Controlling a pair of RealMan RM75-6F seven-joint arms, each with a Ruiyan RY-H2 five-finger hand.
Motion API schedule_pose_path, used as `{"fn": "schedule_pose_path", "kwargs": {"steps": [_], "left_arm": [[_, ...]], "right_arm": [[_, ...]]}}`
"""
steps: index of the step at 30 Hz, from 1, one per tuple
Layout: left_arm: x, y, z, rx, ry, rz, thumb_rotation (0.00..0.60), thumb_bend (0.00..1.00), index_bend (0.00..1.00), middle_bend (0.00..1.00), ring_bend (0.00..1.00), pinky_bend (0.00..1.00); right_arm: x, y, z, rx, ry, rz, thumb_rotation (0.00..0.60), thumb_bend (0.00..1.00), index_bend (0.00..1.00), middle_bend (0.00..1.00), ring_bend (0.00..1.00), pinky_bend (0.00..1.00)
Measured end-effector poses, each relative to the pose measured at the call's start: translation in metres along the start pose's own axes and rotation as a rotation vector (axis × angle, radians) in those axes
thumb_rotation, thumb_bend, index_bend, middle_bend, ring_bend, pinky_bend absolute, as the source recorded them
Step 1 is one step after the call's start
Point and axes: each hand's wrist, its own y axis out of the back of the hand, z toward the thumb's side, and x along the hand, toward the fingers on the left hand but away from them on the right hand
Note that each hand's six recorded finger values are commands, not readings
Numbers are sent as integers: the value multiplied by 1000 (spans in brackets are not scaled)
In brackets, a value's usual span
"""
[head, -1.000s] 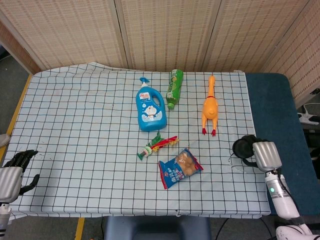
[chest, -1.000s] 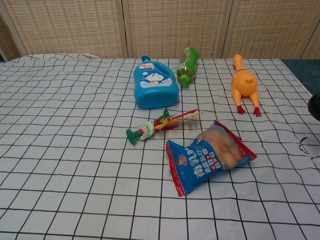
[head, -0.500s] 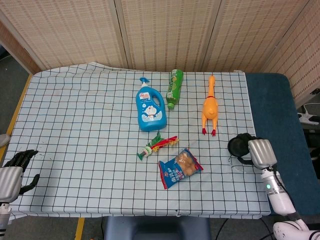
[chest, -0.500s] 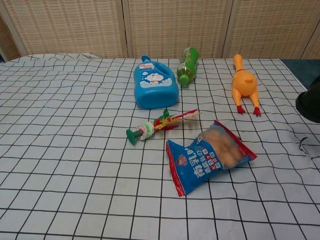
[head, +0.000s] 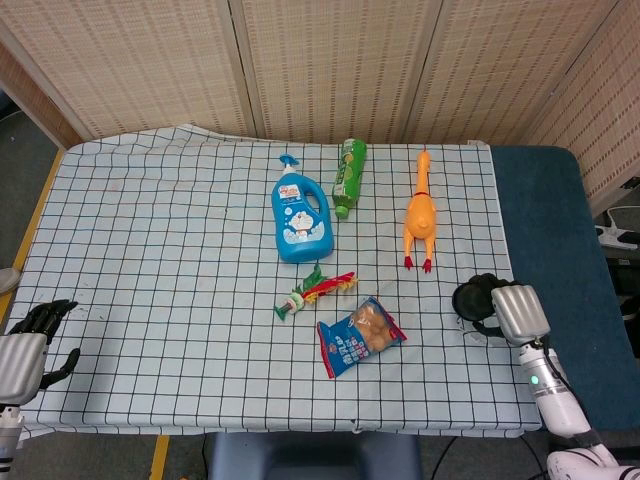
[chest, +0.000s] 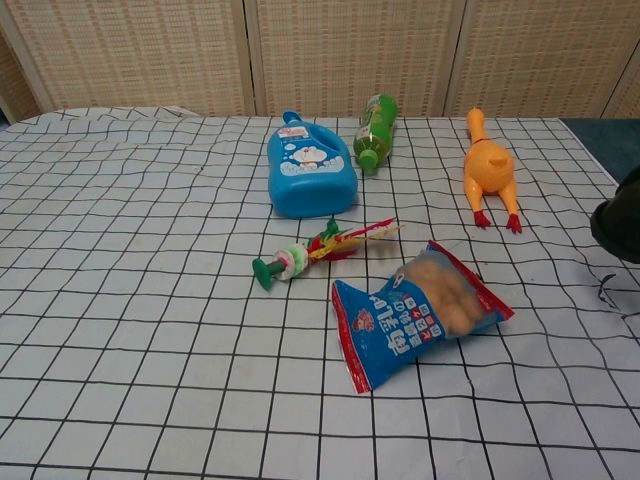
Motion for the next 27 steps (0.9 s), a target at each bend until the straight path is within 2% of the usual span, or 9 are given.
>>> {"fn": "schedule_pose_path", "kwargs": {"steps": [4, 12, 15, 19, 24, 27], "left_arm": [[0, 1, 0, -9, 0, 3, 600, 371, 168, 146, 136, 348], [0, 1, -1, -7, -1, 3, 600, 371, 169, 146, 136, 349], [0, 1, 0, -3, -3, 4, 600, 371, 169, 146, 137, 348], [0, 0, 1, -4, -2, 0, 600, 370, 168, 146, 136, 348], [0, -1, 0, -3, 2, -6, 600, 370, 168, 146, 136, 348], [0, 0, 0, -2, -2, -1, 600, 370, 169, 146, 136, 348]], "right_arm": [[-12, -21, -14, 19, -34, 54, 600, 106, 665, 566, 437, 496], [-22, -30, -17, 6, -34, 22, 600, 106, 609, 557, 358, 493], [-22, -31, -18, 7, -28, 28, 600, 106, 536, 485, 286, 455], [-21, -33, -22, 1, -31, 52, 600, 105, 374, 328, 142, 331], [-18, -33, -26, -8, -40, 87, 600, 105, 245, 208, 34, 248], [-16, -33, -28, -8, -45, 100, 600, 105, 192, 170, 2, 220]]}}
